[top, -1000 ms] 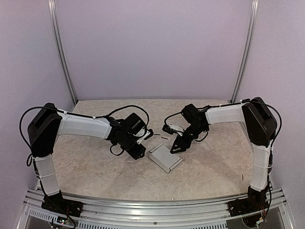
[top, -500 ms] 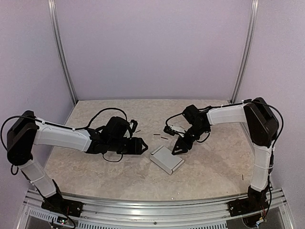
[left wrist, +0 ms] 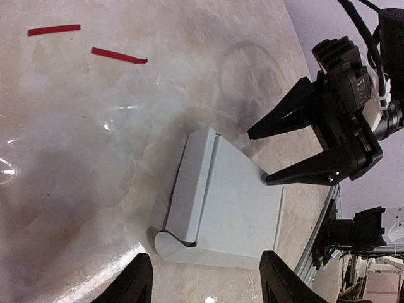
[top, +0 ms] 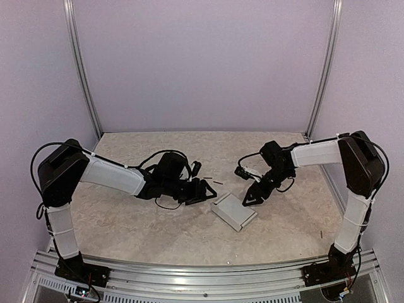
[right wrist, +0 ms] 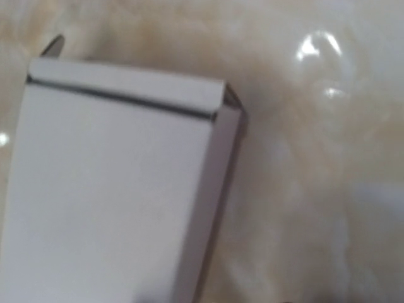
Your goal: Fold the paper box
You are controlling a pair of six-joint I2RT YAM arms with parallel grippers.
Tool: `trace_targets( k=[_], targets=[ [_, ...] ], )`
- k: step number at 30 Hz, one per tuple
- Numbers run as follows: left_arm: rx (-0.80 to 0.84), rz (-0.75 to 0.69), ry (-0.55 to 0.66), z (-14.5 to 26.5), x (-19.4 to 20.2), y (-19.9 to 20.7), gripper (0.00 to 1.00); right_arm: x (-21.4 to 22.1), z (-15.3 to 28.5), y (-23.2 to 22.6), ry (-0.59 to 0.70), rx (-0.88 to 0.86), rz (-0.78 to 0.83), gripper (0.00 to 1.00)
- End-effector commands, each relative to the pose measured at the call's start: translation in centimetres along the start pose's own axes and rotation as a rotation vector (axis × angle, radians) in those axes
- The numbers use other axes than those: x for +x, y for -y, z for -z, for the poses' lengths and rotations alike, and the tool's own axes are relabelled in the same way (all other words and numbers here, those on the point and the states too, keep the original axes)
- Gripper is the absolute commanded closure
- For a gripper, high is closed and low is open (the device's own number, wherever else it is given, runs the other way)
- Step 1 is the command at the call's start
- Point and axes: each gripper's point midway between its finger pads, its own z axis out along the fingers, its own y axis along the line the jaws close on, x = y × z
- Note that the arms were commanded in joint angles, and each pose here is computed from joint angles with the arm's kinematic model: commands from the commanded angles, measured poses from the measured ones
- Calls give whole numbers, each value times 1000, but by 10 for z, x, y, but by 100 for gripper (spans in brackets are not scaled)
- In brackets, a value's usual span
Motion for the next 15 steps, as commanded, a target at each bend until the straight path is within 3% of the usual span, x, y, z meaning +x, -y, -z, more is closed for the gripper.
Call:
trace_targets(
  k=[1,7,15],
  targets=[
    [89,-29,-116,-19,9,15,43,5,18,-6,2,26,10,44],
    [89,-42,-176,-40,9,16,44,1,44,-7,43,59,40,20],
    [154,-106,-178,-64,-15,30,50,0,71,3,78,133,44,18]
  ],
)
